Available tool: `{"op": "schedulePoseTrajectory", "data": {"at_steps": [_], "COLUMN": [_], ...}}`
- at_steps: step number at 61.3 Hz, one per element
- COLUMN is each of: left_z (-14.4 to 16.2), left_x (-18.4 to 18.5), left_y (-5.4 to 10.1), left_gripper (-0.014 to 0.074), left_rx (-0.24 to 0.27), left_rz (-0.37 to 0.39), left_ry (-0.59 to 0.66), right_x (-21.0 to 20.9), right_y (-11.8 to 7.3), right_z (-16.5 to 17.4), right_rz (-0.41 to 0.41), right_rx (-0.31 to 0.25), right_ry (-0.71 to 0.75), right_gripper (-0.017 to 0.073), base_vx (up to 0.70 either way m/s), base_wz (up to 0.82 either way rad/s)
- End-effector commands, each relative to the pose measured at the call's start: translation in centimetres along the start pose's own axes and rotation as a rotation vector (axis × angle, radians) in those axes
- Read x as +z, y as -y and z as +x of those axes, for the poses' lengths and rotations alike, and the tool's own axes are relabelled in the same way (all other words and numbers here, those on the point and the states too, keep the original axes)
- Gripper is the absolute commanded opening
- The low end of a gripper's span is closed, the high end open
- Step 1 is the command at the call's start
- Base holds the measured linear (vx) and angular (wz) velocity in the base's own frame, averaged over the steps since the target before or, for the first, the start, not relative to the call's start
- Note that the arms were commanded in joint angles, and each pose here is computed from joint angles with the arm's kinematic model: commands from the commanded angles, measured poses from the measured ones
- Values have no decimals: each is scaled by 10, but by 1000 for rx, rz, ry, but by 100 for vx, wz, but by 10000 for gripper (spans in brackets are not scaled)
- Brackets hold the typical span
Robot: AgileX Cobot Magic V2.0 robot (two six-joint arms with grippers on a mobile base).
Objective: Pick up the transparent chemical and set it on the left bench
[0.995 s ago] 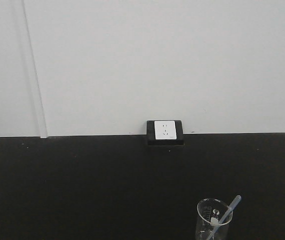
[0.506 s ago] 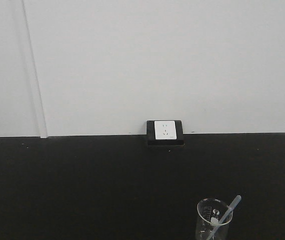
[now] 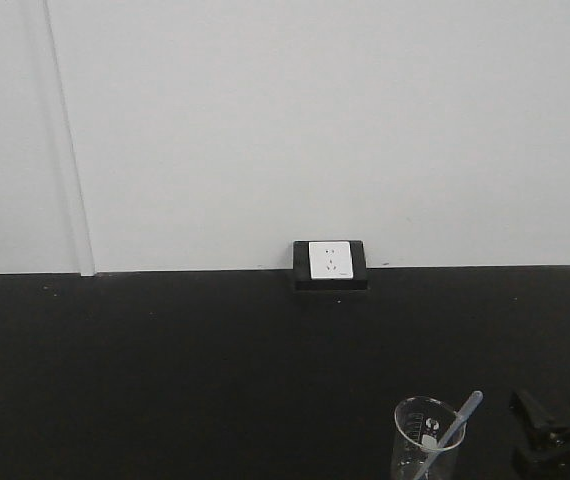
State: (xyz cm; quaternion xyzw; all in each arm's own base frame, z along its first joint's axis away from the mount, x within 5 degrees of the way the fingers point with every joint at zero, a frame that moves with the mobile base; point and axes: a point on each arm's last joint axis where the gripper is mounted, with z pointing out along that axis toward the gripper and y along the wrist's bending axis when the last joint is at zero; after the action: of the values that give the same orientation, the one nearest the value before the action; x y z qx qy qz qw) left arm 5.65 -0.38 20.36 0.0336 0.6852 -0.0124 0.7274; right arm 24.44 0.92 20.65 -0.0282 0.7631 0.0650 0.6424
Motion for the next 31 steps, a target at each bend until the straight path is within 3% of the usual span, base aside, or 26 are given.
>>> {"op": "schedulePoseTrajectory", "data": {"at_steps": [1, 13, 20, 31], "left_z": [-3, -3, -3, -3], "left_x": [-1, -1, -1, -1], "left_y": [0, 0, 0, 0], "left_gripper": [-3, -3, -3, -3], "left_rx": [-9, -9, -9, -9], "left_rz": [-2, -2, -2, -2], "left_ry": [81, 81, 81, 81], "right_x": [13, 38, 56, 79], "right_y": [-4, -4, -8, -6], "right_z": [-7, 11, 12, 16], "right_rz": [-70, -135, -201, -199], "right_rx": [55, 128, 127, 136], "right_ry": [133, 115, 101, 85], "right_gripper": [503, 503, 503, 497], "base_vx": [0, 0, 0, 0], "base_wz": [0, 0, 0, 0]}}
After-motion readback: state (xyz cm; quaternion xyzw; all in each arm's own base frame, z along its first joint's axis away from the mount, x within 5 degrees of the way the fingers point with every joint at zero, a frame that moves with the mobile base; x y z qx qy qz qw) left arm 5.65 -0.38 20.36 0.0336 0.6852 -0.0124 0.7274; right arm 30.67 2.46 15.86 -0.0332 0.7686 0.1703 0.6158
